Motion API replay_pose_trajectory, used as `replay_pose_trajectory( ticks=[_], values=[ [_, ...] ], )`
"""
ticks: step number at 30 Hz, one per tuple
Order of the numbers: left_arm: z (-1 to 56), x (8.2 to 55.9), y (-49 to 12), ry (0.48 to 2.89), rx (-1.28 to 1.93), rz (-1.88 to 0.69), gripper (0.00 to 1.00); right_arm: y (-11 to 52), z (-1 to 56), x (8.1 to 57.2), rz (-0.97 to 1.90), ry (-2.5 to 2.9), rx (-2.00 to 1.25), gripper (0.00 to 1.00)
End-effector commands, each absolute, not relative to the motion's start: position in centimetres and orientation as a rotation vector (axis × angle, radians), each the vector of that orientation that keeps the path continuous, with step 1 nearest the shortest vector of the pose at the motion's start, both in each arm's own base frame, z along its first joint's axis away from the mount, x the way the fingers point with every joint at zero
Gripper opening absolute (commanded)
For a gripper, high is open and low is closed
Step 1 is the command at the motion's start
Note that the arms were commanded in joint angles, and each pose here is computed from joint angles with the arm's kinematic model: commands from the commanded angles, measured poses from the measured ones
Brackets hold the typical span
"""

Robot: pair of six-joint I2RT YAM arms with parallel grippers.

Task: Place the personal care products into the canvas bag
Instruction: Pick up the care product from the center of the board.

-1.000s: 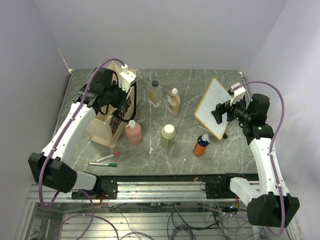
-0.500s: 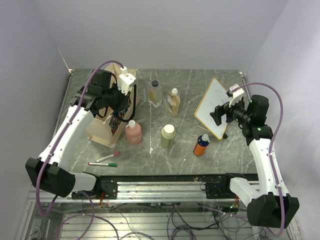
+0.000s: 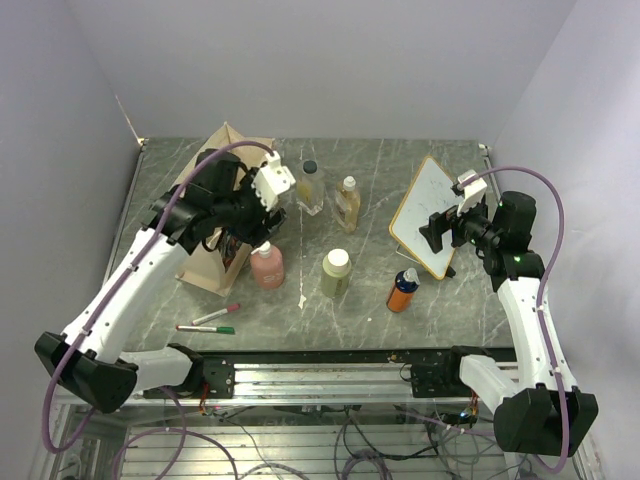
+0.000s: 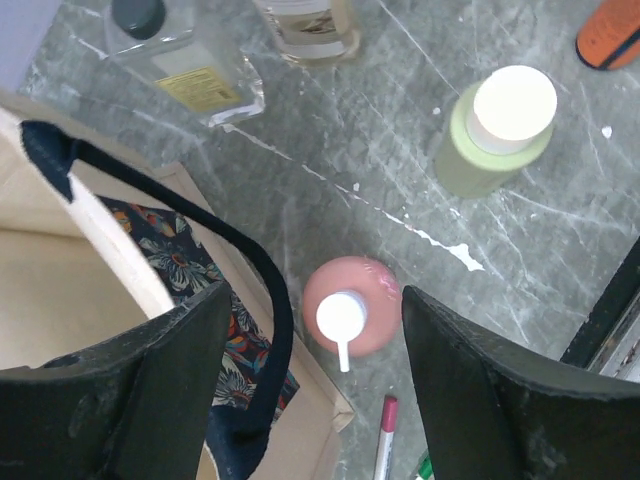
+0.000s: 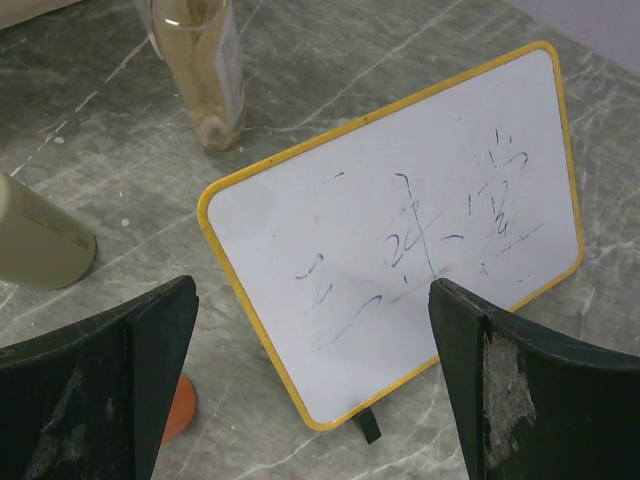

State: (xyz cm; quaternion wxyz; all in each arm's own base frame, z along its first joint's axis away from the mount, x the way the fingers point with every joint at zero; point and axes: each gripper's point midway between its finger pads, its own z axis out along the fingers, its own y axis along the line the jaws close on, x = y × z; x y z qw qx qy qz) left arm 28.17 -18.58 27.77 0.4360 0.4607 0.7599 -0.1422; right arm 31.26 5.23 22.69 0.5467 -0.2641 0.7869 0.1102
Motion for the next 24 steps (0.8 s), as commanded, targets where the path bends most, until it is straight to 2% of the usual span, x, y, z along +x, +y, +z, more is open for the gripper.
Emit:
replay_pose_trajectory(
  ticks=[1,7,18,24],
  values=[
    [25.4,27.3,-18.9,1.925,1.272,-0.288,0.80,5.2,23.2,31.3,0.240,1.831,-0.643,1.00],
    [20.7,27.5,-18.5,2.095,1.379,-0.209,0.79,5.2,22.9,31.4,0.246,1.838,-0.645,1.00],
    [15.4,27.4,-17.2,2.341,1.422,-0.144,0.81,5.3,22.7,31.3,0.252,1.844,-0.654,1.00],
    [14.2,27.0,-17.0,2.390,1.402,-0.148,0.73,5.3,22.8,31.2,0.247,1.839,-0.659,1.00]
  ],
)
